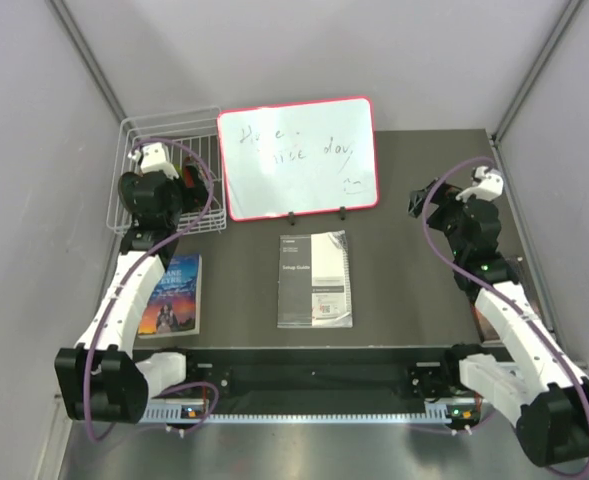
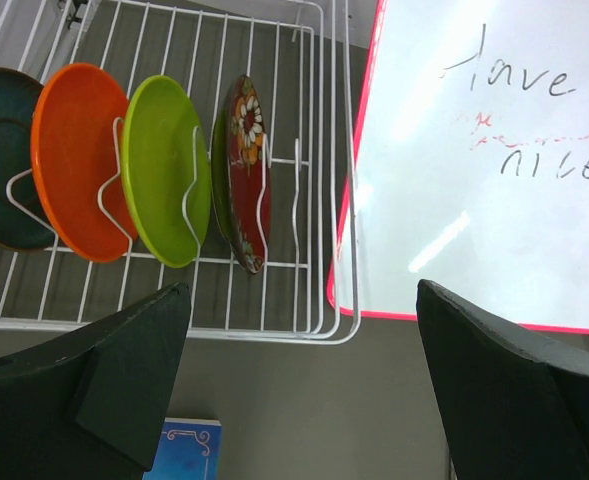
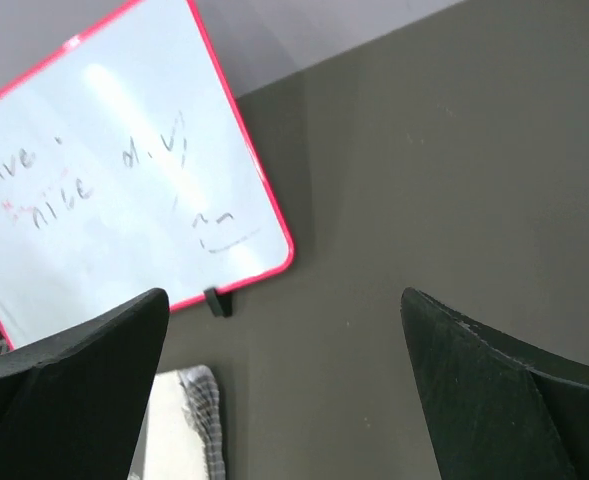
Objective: Unload the plates from the dish rack
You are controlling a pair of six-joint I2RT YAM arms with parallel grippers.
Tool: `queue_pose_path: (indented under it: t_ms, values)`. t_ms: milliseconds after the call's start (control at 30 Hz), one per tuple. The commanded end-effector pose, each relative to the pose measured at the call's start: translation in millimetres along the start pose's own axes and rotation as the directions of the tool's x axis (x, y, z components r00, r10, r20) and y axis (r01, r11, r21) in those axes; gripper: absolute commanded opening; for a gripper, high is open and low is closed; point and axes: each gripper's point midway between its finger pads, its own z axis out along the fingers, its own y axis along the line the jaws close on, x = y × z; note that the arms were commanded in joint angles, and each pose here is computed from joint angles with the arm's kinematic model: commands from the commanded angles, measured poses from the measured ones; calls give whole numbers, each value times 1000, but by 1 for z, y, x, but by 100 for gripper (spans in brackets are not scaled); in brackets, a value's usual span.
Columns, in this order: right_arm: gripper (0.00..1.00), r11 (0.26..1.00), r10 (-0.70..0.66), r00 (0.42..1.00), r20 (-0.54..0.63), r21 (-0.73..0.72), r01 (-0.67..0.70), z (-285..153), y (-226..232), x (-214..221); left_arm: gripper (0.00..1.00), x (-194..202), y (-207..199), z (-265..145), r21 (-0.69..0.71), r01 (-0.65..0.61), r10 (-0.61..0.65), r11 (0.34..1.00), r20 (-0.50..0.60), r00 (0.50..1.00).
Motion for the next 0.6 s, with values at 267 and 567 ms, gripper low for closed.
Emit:
queue_pose_path:
  t_ms: [267,567]
  values:
    - [100,994,-108,988,-109,0,109,37,-8,41,99,-4,18,37,-102,-20,26,995,61,998]
    - [100,995,-89,987,-134,-63,82,52,6,50,91,34,37,79,-183,-42,47,982,21,999]
